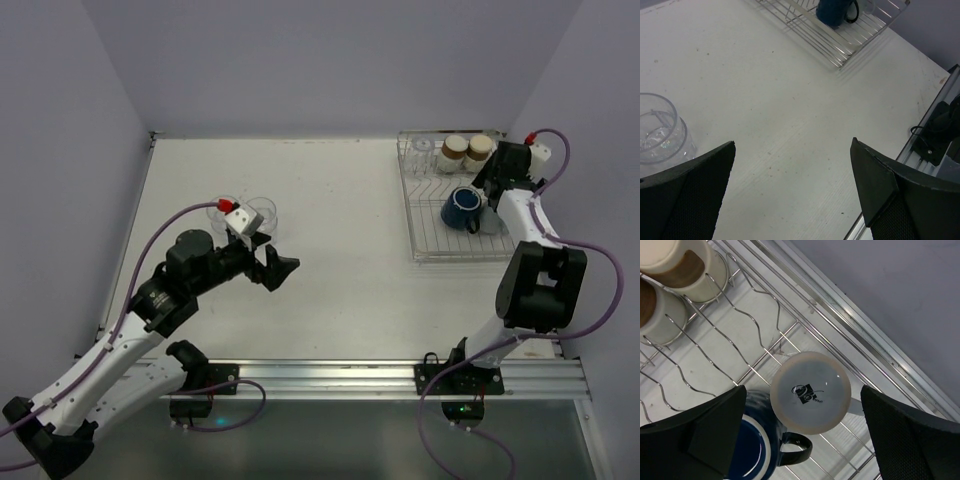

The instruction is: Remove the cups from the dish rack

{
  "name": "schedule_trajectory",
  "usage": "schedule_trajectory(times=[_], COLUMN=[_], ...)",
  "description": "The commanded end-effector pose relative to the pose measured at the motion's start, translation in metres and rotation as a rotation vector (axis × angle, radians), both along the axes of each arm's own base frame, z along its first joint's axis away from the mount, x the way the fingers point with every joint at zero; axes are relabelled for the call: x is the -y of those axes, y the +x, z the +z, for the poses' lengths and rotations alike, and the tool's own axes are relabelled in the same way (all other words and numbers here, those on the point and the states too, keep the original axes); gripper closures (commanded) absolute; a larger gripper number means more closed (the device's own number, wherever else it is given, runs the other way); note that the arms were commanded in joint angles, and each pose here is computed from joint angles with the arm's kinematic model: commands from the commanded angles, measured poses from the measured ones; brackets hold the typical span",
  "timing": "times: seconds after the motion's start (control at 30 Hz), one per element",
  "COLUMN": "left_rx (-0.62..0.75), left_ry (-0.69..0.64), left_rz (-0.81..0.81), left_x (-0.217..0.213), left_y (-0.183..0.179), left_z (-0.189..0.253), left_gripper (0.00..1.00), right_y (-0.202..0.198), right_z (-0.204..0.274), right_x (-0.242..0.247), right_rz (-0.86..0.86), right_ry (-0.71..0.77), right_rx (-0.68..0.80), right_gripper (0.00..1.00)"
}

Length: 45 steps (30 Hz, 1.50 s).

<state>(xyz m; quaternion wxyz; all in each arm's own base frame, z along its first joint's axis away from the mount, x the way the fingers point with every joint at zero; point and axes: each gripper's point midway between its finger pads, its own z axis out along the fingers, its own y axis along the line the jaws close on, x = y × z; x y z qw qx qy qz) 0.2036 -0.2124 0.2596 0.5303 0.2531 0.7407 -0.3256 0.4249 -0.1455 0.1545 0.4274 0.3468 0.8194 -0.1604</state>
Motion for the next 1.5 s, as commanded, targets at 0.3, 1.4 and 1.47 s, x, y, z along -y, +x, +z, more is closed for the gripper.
schedule_trajectory(times=[0.3, 1.4, 1.47], left_rx=[0.033, -0.004, -0.021], left_ry=[-0.005, -0.012, -0.021], left_rz=[0.024, -0.009, -0.033], left_x=[-0.002, 0.006, 0.012], left_y=[0.004, 0.004, 0.004], left_z=[0.005, 0.001, 0.001], left_gripper=[0.00, 0.00, 0.00], right_y=[0.016, -0.013, -0.021], right_z=[-0.013, 0.119, 0.128], right_x=[0.010, -0.008, -0.016], right_rz=[-0.002, 0.021, 0.039], right_ry=[-0.025, -0.039, -0.018], right_rx=[-0.082, 0.246, 0.297], right_gripper=[0.15, 0.79, 0.80])
